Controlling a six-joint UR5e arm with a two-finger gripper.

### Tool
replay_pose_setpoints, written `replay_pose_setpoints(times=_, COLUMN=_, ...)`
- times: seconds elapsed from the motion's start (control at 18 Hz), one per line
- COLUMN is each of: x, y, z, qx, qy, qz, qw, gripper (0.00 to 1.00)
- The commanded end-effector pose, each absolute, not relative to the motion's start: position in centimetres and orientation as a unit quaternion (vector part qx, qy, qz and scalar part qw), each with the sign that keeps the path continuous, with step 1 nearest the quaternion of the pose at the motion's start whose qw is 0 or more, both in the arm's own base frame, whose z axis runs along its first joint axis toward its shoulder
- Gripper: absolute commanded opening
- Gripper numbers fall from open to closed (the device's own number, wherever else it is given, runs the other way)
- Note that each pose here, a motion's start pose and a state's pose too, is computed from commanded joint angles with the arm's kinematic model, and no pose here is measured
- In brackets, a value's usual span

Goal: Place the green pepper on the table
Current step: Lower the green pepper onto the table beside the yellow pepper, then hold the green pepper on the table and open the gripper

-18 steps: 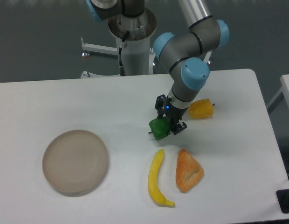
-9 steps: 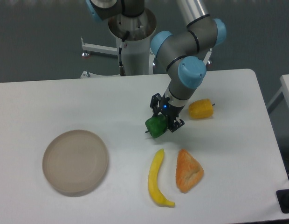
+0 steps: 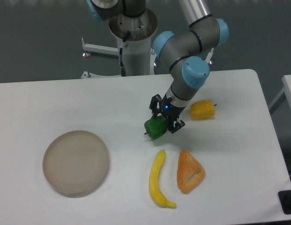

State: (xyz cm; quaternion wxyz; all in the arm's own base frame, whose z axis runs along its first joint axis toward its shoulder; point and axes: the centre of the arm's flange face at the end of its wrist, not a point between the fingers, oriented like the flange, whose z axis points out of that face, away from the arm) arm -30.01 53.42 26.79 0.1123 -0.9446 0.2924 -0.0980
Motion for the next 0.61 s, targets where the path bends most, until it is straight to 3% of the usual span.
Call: replay_pose_setpoints(times=0.61, x=-29.88, y=53.55, z=26.18, qx=-0.944, qy=0.292, qz=-0.103, qw=0.110, gripper=0.46)
